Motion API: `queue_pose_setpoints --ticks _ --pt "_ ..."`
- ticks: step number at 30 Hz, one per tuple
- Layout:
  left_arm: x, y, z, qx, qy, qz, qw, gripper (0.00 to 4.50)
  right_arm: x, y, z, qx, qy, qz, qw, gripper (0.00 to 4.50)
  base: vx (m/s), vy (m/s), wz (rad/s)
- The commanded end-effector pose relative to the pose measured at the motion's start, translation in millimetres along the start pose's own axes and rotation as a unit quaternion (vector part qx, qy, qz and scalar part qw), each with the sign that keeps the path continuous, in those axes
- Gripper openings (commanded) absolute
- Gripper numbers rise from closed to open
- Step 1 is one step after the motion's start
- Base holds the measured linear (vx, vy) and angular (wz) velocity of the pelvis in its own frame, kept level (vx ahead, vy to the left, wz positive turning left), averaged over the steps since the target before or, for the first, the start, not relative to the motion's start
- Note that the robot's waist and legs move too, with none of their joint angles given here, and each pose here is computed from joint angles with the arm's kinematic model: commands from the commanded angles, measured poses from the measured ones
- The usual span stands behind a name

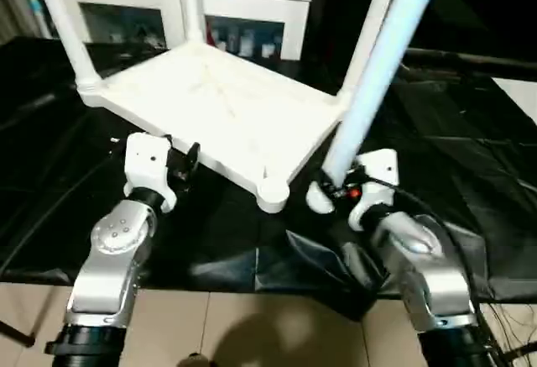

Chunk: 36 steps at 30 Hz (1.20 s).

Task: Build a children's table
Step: Pick table leg

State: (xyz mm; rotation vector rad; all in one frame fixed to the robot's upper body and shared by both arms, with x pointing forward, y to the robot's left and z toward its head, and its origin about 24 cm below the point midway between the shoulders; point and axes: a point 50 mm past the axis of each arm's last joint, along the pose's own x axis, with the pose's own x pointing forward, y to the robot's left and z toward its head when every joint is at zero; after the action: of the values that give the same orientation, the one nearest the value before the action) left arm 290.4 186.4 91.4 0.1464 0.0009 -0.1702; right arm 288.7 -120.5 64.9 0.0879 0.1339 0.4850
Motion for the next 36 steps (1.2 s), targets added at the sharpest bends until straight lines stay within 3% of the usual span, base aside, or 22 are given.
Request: queue_pose_setpoints --ticks 1,8,11,18,22,29,33,36 --pt "2 -3.4 4.3 -0.004 -0.007 -0.014 1.0 2.68 -0.4 -3.0 5.2 -0.008 -0.009 -0.002 1.0 1.86 0.026 0.031 -0.57" --pt "1 -2.6 4.1 -0.006 -0.007 -0.012 1.0 2.68 0.8 1.7 4.8 -0.012 -0.009 0.013 1.0 1.86 0.076 0.056 -0.37" --pt "-1 -2.0 4.0 -0.005 -0.007 -0.013 1.0 2.68 2.2 8.6 2.7 -0.036 0.004 0.039 0.999 1.86 0.104 0.012 -0.1" --pt "-4 -1.7 3.1 -0.006 -0.004 -0.01 1.0 2.68 2.4 9.5 3.9 -0.021 -0.005 0.04 0.999 1.86 0.217 -0.03 0.39" --pt "-5 -1.8 -1.4 -0.013 0.013 -0.01 1.0 2.68 0.1 9.0 5.7 -0.025 -0.013 0.047 0.998 1.86 -0.018 -0.07 0.04" --pt "-13 -13.8 -7.5 -0.049 0.013 -0.11 0.993 2.68 -8.2 4.5 13.2 -0.012 -0.032 0.06 0.998 1.86 -0.008 -0.012 0.08" --pt "-17 -15.0 -2.2 -0.063 -0.004 -0.188 0.98 3.04 -10.4 1.6 20.9 -0.004 -0.051 0.067 0.996 1.86 -0.072 -0.005 0.09" --pt "-11 -12.5 1.2 0.009 0.005 -0.281 0.96 3.31 -12.9 -0.7 29.7 0.003 -0.065 0.105 0.992 1.86 -0.081 -0.012 0.04"
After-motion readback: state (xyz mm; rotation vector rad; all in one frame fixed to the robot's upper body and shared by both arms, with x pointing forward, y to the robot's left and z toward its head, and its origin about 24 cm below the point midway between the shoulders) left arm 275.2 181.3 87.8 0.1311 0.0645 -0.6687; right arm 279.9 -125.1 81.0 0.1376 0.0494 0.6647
